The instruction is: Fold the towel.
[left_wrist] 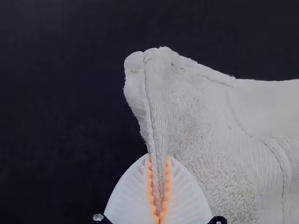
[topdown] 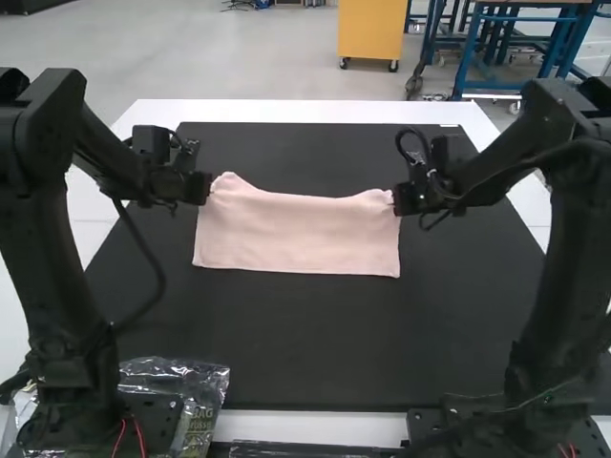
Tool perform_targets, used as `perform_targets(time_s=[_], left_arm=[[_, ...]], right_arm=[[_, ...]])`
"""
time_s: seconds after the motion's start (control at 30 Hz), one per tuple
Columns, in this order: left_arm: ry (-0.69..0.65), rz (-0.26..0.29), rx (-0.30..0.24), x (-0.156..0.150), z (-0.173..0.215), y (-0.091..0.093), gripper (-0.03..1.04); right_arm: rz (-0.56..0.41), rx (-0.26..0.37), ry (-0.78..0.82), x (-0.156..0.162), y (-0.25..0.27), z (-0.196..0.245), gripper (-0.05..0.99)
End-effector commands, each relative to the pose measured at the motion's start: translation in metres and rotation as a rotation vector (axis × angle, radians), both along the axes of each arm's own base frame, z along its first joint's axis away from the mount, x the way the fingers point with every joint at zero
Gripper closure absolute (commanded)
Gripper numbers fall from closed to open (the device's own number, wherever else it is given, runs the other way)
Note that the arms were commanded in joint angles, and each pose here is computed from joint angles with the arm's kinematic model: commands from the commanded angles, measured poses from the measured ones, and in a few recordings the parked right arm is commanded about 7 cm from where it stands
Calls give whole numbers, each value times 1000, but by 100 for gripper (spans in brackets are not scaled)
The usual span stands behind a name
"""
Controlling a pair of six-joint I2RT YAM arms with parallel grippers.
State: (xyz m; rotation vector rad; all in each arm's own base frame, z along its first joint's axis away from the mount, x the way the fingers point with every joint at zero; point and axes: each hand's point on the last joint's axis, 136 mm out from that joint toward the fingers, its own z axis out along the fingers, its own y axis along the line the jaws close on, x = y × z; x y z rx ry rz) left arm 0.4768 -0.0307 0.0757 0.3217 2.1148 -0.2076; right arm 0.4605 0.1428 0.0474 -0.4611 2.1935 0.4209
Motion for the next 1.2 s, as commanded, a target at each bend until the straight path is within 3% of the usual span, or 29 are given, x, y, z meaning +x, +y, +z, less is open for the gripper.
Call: perform_targets(time_s=[0.0, 0.33, 0.8, 0.83, 0.93, 0.97, 1.0, 1.07, 1.1, 1.13, 1.17], left_arm=[[-16, 1, -7, -11, 15, 4, 99], [41, -7, -9, -62, 12, 0, 99], [118, -15, 3, -108, -12, 2, 99], [122, -14, 5, -110, -15, 2, 99], [151, -21, 18, -122, -32, 2, 99], [161, -23, 20, -127, -37, 1, 93], [162, -18, 25, -129, -41, 3, 78], [166, -20, 40, -135, -48, 3, 29], [157, -24, 49, -135, -48, 4, 10], [143, -23, 51, -133, -46, 4, 4], [134, -17, 50, -132, -44, 6, 4]], right_arm=[[-18, 31, -25, -6, -10, 21, 96], [-5, 51, 5, -52, -13, 28, 96], [2, 47, 103, -104, -17, -4, 95], [2, 47, 110, -107, -16, -8, 93], [-1, 40, 156, -116, -17, -23, 57], [-10, 37, 177, -119, -18, -30, 41], [-14, 33, 191, -120, -19, -34, 27], [-22, 30, 215, -123, -20, -41, 7], [-23, 33, 217, -122, -21, -42, 2], [-23, 38, 222, -123, -20, -42, 2], [-24, 46, 222, -122, -19, -40, 2]])
